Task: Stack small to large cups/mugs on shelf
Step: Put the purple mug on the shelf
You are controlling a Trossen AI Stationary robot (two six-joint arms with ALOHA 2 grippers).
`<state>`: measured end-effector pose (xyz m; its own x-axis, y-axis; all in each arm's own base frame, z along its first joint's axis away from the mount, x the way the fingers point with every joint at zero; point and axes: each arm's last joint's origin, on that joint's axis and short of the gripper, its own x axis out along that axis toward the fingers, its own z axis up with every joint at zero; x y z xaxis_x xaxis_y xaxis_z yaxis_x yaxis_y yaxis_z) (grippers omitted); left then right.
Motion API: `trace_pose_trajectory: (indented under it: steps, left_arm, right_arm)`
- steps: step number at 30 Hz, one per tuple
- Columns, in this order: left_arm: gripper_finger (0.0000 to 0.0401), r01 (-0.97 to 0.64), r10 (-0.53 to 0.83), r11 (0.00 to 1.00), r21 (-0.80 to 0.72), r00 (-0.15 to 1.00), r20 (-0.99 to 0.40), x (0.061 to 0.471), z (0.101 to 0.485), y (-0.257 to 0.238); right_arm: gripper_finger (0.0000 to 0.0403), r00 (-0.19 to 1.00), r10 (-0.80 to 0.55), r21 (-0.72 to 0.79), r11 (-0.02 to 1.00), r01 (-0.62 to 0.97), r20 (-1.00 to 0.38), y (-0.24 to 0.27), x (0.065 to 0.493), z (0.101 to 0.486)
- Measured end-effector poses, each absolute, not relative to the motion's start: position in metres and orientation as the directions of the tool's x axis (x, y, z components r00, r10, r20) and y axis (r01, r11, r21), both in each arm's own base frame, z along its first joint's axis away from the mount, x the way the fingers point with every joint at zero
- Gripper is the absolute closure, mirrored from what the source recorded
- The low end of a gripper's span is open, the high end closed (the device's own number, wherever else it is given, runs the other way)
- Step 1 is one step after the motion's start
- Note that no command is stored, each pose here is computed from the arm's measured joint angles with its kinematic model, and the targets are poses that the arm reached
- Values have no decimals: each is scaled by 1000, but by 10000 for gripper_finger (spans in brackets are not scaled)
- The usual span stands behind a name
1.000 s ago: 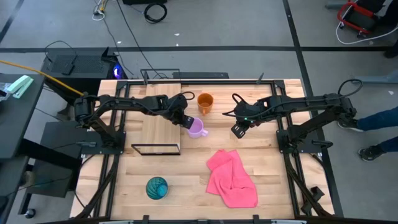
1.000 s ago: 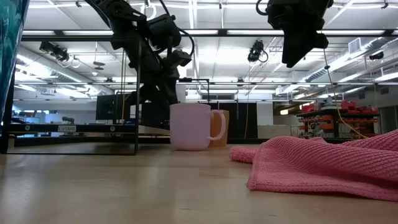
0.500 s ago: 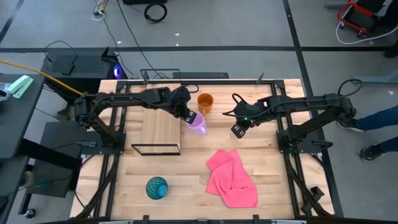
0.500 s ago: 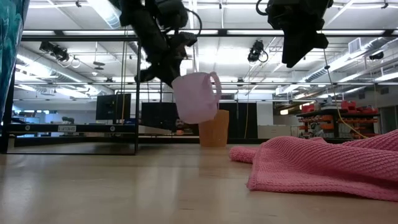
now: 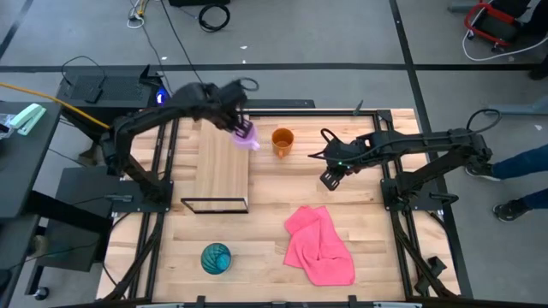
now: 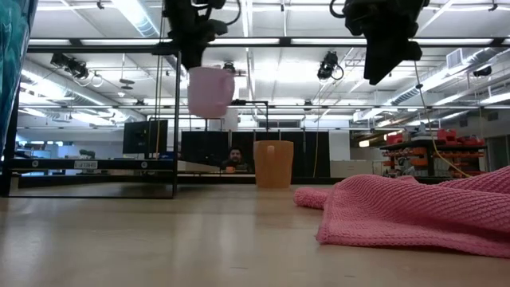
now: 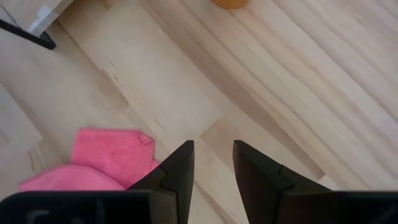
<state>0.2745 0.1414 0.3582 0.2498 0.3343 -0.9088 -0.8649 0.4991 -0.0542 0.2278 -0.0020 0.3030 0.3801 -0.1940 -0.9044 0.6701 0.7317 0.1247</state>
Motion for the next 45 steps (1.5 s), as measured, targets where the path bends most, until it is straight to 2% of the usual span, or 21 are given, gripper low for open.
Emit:
trace_pose_trajectory:
  steps: [5, 10, 17, 21, 25, 31, 39, 45]
  left_arm:
    - [390, -918, 323, 397, -15, 155, -934, 250, 359, 167]
    - [391, -942, 322, 334, -13, 127, -938, 235, 357, 188]
    - [391, -953, 330, 299, -36, 139, -934, 225, 350, 206]
    - [391, -952, 275, 295, -77, 162, -948, 225, 323, 214]
    - [391, -960, 248, 270, -66, 136, -959, 222, 294, 218]
    - [391, -976, 249, 211, -57, 110, -962, 210, 271, 226]
    - [391, -980, 316, 171, -100, 150, -937, 210, 268, 236]
    - [391, -989, 324, 131, -68, 108, -940, 208, 267, 235]
  right_arm:
    - [284, 384, -194, 124, 737, 665, -903, -2, 224, 306]
    - [284, 393, -194, 123, 749, 651, -899, -2, 221, 308]
    - [284, 397, -194, 116, 762, 637, -897, -2, 220, 309]
    - [284, 395, -205, 108, 761, 640, -896, -2, 220, 309]
    - [284, 393, -205, 106, 761, 640, -896, -2, 220, 309]
    - [286, 393, -212, 102, 760, 642, -895, -3, 220, 309]
    - [300, 392, -221, 96, 758, 645, -893, -3, 220, 309]
    - [304, 392, -221, 96, 758, 645, -893, -3, 220, 309]
